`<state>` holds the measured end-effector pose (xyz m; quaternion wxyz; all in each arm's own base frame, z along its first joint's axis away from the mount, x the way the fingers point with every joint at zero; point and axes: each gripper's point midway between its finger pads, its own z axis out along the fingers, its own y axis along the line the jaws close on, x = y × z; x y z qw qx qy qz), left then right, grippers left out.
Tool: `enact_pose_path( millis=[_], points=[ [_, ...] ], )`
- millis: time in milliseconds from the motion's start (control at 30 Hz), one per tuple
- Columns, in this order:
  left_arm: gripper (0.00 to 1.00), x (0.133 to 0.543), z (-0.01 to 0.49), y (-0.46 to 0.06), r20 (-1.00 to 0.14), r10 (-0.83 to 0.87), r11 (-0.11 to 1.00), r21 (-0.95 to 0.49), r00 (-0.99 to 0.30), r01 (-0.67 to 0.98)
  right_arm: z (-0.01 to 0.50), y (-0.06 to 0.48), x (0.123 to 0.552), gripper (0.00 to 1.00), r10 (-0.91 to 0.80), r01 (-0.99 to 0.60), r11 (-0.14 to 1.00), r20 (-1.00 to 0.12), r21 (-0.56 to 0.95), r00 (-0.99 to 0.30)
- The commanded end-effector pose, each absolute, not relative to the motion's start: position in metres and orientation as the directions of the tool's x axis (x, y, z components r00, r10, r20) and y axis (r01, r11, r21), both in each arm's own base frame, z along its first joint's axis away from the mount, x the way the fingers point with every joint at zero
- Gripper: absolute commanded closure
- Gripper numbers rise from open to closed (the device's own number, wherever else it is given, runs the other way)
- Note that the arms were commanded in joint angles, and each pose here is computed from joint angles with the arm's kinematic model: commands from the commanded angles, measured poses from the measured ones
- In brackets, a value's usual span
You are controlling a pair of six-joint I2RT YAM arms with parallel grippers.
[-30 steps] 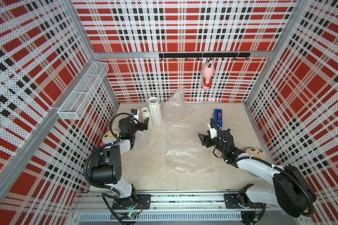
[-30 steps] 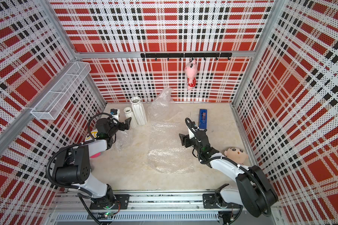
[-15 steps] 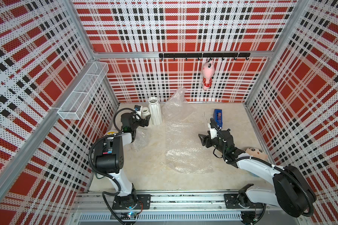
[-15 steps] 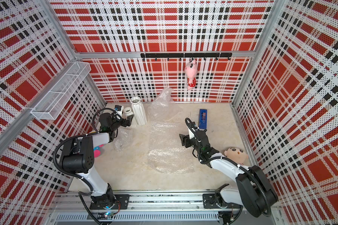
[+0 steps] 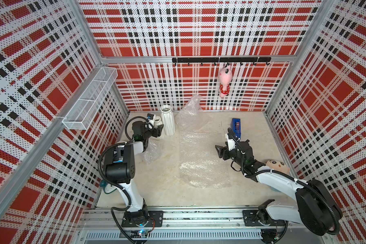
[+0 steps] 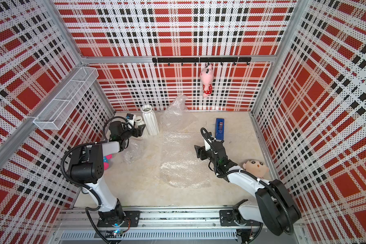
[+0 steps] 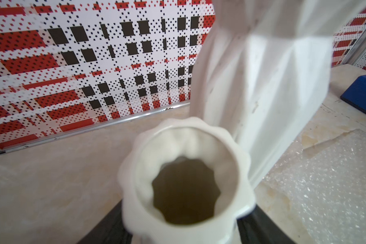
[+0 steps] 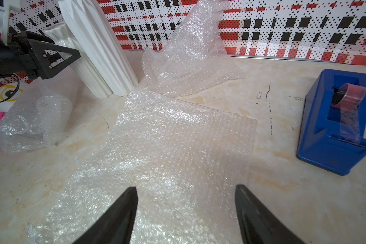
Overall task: Wrap vases in bubble wrap
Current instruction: Pick up the vase from the center of the board.
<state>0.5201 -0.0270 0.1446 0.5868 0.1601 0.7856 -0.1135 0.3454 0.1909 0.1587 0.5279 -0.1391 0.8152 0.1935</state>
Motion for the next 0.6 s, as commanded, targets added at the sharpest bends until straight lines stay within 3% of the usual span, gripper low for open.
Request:
enact_pose_path(
  millis=[0, 233, 433, 567],
  points=[
    [0.30, 0.525, 0.146, -0.031, -0.960, 0.126, 0.915, 0.015, -0.251, 0.403, 0.165, 0.192, 0.344, 0.23, -0.012, -0.432, 0.885, -0.919, 0.174, -0.394],
    [0.42, 0.523, 0.150, -0.030, -0.965, 0.114, 0.922, 0.013, -0.238, 0.388, 0.166, 0.191, 0.343, 0.23, -0.017, -0.429, 0.888, -0.921, 0.166, -0.390],
    [0.47, 0.517, 0.160, -0.025, -0.975, 0.090, 0.937, 0.013, -0.205, 0.350, 0.170, 0.190, 0.342, 0.23, -0.013, -0.429, 0.888, -0.924, 0.165, -0.382],
    [0.46, 0.503, 0.191, -0.013, -0.993, 0.033, 0.967, 0.003, -0.115, 0.255, 0.171, 0.190, 0.342, 0.23, -0.014, -0.429, 0.889, -0.925, 0.162, -0.379]
  ],
)
